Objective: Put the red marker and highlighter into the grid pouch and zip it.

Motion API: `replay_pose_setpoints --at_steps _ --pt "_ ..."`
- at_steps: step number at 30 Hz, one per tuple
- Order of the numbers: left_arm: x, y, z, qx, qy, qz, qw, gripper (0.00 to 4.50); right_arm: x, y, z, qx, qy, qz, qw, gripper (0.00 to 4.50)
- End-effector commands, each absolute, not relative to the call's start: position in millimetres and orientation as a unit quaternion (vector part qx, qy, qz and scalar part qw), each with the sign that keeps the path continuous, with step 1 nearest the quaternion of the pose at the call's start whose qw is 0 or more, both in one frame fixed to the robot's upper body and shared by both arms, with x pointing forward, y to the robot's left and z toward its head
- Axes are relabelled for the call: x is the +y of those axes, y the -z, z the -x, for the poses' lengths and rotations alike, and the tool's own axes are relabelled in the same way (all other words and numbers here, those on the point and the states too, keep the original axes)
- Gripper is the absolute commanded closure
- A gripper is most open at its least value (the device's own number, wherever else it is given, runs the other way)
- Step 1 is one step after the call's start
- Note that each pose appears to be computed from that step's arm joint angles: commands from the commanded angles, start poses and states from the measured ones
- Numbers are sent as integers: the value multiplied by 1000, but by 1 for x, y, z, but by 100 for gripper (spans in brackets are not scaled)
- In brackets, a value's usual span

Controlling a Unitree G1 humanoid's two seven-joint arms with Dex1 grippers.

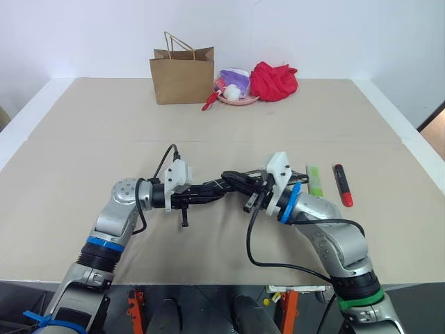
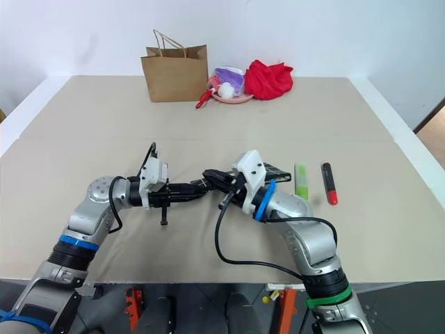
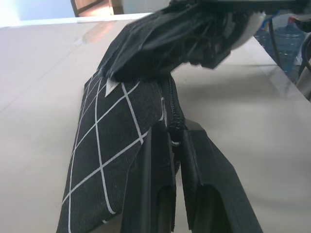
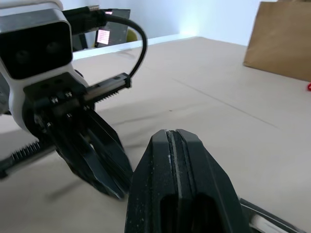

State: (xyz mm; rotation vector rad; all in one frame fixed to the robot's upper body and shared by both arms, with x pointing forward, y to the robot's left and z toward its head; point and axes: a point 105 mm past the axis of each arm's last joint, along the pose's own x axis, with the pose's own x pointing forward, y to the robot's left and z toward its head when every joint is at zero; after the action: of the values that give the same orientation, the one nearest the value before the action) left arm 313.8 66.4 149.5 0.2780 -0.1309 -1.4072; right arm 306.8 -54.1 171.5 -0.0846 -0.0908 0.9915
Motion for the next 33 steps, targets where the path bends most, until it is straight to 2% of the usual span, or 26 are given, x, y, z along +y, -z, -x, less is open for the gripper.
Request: replay_pose_setpoints --at_steps 1,20,23,26,29,30,31,33 --pt "61 -163 -313 -93 645 -144 744 450 -40 -180 -302 -55 -487 49 870 445" --pt "59 -165 -316 -103 643 -154 743 450 -23 -181 -300 -44 -500 42 864 445" --pt "63 -166 -315 -105 642 -155 744 450 -31 -184 -305 -30 -486 -1 873 445" --pt "67 -165 -311 -104 648 -160 738 450 -43 -191 -300 -33 -487 0 873 346" --pt "71 -165 -309 -101 650 -162 735 450 -62 -204 -290 -45 -493 -10 869 221" --pt "72 -165 -309 -101 651 -162 735 450 -70 -210 -285 -51 -497 -20 866 173" --pt "73 -165 -309 -100 651 -162 734 450 -79 -219 -280 -63 -500 -35 863 105" --pt "74 -165 -308 -98 653 -163 733 450 -94 -232 -276 -74 -497 -67 862 8"
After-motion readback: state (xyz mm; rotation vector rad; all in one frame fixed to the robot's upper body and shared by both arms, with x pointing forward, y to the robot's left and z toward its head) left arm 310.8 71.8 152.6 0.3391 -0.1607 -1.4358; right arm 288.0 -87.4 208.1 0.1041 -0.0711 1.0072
